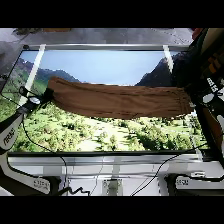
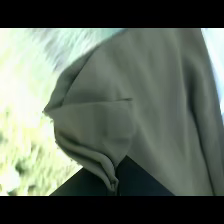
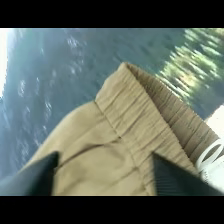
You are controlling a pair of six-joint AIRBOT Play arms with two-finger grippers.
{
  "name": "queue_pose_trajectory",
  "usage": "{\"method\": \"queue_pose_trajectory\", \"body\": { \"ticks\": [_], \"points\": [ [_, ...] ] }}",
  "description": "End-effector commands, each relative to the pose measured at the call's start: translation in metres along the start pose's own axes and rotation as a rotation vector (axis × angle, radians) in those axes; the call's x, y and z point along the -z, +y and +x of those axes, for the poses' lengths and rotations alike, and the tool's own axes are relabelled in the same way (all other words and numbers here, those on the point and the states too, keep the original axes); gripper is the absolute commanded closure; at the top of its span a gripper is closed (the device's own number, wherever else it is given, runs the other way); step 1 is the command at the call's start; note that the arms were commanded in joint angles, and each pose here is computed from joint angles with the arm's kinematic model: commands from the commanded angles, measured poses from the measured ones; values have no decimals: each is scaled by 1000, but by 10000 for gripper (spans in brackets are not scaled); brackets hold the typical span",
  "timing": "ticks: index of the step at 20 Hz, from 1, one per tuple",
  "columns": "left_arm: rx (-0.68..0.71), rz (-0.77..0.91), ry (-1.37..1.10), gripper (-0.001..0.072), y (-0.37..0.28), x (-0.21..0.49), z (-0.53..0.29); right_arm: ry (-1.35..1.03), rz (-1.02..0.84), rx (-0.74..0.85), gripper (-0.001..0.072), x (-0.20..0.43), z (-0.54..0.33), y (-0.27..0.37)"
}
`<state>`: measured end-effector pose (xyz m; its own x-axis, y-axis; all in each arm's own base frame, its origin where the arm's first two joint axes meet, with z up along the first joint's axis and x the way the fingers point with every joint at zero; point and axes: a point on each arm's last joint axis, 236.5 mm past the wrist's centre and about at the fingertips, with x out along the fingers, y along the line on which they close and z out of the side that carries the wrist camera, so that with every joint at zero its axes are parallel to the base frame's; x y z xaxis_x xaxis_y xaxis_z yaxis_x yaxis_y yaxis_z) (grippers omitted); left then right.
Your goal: Fold the clothes and pants, and hang the long-sleeved shirts on hangers.
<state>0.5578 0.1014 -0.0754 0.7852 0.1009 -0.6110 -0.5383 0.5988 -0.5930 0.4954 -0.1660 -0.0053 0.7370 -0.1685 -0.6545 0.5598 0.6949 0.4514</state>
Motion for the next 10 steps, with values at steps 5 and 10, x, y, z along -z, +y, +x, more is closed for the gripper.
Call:
{"method": "queue_pose_trajectory", "body": {
  "ticks": [5, 10],
  "points": [
    [95, 291, -77, 688, -68, -47, -37, 196, -209, -28, 513, 24, -17, 24],
    [166, 393, -177, 687, -116, -86, -104, 149, -269, -196, 543, 22, -33, 121]
  ]
}}
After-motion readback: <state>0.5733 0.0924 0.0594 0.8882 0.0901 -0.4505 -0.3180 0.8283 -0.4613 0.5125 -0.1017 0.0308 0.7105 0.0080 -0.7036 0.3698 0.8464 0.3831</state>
